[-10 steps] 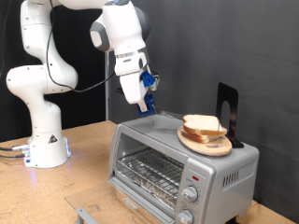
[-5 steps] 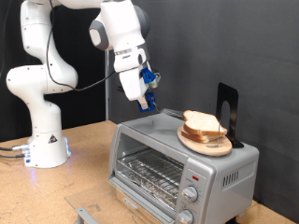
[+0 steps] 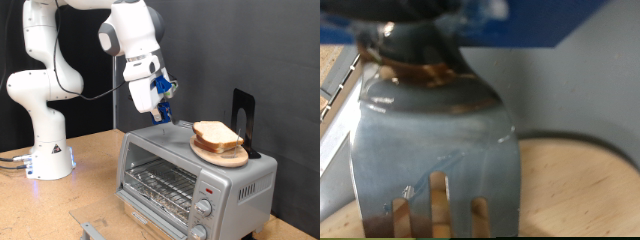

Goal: Make a piece of toast with the oven

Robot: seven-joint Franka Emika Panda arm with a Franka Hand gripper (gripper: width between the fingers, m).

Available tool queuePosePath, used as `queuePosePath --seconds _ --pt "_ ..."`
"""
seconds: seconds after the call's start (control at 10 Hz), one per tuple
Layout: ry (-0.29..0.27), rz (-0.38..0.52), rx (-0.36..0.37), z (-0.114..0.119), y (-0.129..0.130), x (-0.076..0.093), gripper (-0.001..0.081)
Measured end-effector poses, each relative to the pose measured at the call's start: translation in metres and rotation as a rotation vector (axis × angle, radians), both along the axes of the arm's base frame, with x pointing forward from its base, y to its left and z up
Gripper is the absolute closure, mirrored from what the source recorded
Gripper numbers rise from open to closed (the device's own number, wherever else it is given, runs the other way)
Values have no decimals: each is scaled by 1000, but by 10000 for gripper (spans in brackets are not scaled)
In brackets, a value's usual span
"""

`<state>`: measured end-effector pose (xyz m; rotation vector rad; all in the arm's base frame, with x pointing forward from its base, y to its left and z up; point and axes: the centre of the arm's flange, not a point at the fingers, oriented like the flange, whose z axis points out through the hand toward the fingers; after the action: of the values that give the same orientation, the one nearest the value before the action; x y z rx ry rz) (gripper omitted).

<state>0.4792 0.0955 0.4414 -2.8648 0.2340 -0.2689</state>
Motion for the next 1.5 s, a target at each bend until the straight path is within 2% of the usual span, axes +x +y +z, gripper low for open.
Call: queuePosePath --seconds 0.5,1.0,1.3,1.5 --pt "2 -13 -14 -9 7 25 406" --pt "-13 -21 -32 -17 16 37 406" --pt "-123 -23 -48 -21 22 42 406" --pt "-151 7 -44 -26 28 36 406"
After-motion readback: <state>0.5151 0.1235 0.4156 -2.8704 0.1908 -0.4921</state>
